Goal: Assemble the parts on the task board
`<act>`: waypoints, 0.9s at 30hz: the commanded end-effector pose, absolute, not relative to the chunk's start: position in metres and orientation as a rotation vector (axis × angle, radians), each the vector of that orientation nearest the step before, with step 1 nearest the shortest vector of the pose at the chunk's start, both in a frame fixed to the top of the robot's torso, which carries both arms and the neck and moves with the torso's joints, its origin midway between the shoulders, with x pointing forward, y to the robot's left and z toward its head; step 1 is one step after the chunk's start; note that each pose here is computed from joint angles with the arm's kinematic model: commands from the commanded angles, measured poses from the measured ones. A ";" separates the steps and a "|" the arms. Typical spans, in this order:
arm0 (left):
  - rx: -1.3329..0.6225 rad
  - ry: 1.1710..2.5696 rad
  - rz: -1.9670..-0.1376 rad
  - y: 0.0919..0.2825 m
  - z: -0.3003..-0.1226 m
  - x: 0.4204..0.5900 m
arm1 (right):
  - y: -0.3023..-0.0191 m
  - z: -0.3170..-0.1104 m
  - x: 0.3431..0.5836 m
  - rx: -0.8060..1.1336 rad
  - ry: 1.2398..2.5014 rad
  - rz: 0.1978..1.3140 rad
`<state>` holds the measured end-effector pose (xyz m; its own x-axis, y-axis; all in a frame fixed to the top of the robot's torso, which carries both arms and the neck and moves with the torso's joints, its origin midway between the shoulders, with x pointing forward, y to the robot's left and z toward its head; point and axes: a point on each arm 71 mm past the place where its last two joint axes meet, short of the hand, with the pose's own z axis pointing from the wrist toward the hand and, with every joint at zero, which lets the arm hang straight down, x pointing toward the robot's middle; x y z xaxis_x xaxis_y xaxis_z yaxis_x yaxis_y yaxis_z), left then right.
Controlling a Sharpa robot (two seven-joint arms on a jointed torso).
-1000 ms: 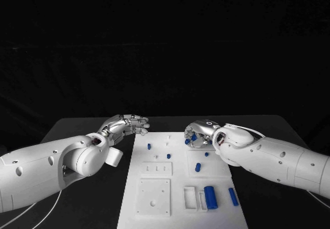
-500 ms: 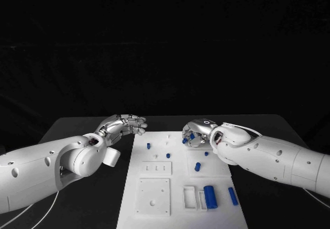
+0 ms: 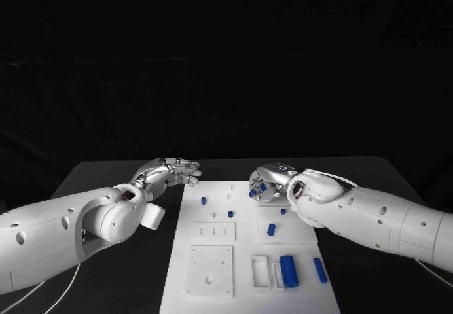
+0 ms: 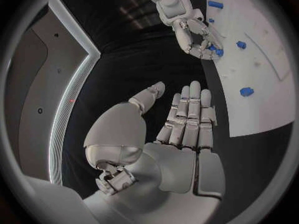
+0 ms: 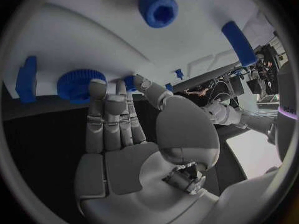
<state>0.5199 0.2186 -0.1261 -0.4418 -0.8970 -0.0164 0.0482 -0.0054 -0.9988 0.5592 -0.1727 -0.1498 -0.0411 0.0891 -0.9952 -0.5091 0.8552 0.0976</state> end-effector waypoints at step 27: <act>-0.915 1.480 -1.543 0.217 -0.124 0.522 | -0.155 -0.137 0.550 -0.298 1.441 0.493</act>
